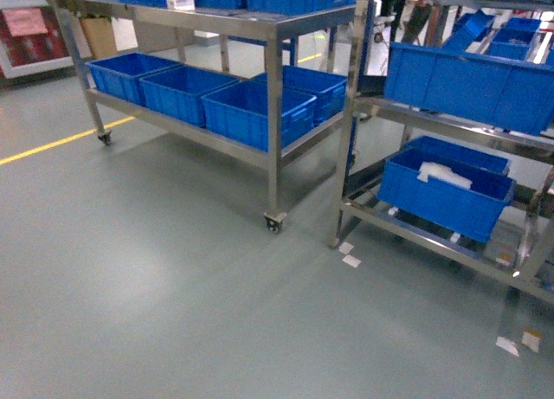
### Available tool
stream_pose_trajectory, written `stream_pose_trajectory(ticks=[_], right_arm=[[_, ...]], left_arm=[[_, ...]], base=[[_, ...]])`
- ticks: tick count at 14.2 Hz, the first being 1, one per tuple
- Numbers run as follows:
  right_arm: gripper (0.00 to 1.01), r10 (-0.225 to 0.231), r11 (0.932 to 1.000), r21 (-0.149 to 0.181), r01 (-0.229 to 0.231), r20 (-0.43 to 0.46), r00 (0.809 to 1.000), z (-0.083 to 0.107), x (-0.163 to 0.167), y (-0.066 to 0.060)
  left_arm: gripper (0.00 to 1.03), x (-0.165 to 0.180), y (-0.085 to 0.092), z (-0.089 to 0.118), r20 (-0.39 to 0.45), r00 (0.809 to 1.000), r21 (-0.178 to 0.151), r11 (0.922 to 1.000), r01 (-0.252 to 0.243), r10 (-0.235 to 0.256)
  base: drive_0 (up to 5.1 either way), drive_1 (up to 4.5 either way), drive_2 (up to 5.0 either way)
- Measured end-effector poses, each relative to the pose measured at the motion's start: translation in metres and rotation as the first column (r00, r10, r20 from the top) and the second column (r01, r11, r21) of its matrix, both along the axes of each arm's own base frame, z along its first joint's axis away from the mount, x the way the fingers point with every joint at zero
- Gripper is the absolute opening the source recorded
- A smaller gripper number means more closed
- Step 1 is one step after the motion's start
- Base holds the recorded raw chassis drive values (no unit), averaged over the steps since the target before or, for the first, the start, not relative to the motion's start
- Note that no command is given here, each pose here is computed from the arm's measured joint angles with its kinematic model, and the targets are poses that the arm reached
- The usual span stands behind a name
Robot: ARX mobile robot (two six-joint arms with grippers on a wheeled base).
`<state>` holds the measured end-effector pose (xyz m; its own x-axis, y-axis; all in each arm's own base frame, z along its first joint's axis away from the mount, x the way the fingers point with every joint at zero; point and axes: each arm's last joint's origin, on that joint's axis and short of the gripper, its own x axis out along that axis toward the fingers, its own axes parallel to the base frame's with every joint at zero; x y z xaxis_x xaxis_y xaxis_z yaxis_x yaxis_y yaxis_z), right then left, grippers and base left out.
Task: Pick red block from blue box to shelf
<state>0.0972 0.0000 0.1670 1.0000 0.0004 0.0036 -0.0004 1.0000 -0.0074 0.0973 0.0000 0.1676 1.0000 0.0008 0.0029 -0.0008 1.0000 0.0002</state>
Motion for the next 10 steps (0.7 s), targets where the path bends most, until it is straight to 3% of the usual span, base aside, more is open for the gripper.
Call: stream_pose_trajectory(ticks=[10], right_arm=[[0.39, 0.000, 1.0000, 0.000, 0.000, 0.000, 1.000, 0.0000, 0.0000, 0.0000]], left_arm=[[0.98, 0.0000, 0.0000, 0.0000, 0.000, 1.000, 0.000, 1.0000, 0.000, 0.000]], base=[[-1.4, -1.42, -1.4]])
